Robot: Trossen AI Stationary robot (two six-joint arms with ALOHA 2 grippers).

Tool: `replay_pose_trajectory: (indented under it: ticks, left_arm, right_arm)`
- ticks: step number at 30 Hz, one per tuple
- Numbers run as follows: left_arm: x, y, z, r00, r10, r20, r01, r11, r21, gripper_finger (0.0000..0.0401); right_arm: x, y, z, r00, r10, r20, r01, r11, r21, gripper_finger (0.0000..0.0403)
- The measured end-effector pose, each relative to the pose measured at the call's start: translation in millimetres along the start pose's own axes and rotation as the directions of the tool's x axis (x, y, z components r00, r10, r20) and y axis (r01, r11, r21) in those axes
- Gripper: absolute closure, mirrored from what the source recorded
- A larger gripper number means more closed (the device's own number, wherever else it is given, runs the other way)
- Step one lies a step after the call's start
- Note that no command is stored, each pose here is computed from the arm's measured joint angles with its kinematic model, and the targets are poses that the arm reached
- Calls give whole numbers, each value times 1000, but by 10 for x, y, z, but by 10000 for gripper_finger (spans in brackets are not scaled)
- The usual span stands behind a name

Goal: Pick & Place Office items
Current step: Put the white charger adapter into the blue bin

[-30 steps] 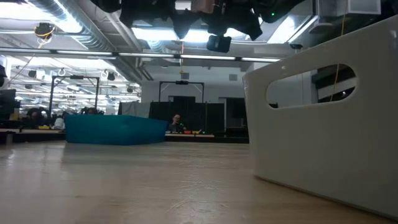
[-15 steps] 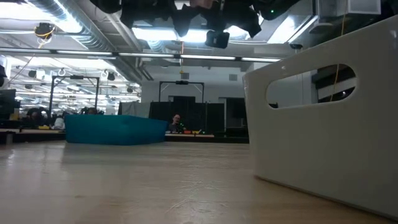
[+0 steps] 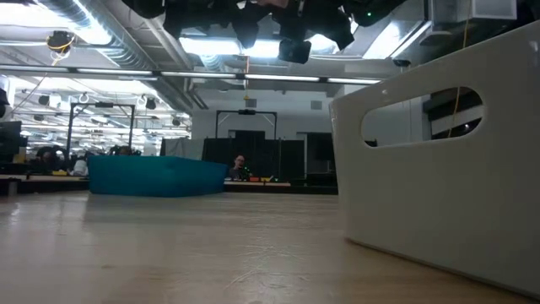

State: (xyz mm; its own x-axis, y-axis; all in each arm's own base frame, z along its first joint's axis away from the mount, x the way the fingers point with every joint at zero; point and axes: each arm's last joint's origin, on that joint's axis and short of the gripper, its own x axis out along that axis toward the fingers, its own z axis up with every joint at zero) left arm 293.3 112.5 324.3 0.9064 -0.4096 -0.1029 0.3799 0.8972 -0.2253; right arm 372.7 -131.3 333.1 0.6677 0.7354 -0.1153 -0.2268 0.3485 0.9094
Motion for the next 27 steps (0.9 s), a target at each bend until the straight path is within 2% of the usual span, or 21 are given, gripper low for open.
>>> replay_pose_trajectory:
  ticks: [3,8,10,13,17,20,23,25,27]
  left_arm:
    - [-2,-1,-4,1000,-8,-3,8,1000,-10,263]
    - [-37,40,-38,1000,-20,-21,17,993,-115,285]
    - [-56,48,-36,999,-41,-21,38,991,-127,285]
    - [-75,62,-55,998,-53,-30,48,989,-137,285]
    - [-178,145,-79,999,-15,-49,9,991,-130,285]
    - [-308,248,-177,992,57,-114,-75,984,-162,285]
    - [-484,368,-305,953,209,-217,-247,955,-166,285]
    - [-636,456,-381,896,334,-293,-389,908,-157,285]
    - [-797,526,-467,810,442,-385,-532,831,-164,285]
  right_arm:
    - [-1,2,3,1000,-14,15,14,1000,7,202]
    - [-9,-4,20,994,-71,79,69,997,21,93]
    - [-40,-1,41,992,-77,97,77,997,5,65]
    - [-113,-14,73,987,-95,131,96,995,0,56]
    - [-277,-61,122,972,-135,190,135,991,12,78]
    - [-455,-106,168,954,-169,247,170,985,16,99]
    - [-662,-160,211,923,-219,317,222,975,28,115]
    - [-775,-184,232,902,-244,355,249,968,33,120]
    - [-860,-204,244,885,-265,383,268,962,46,124]
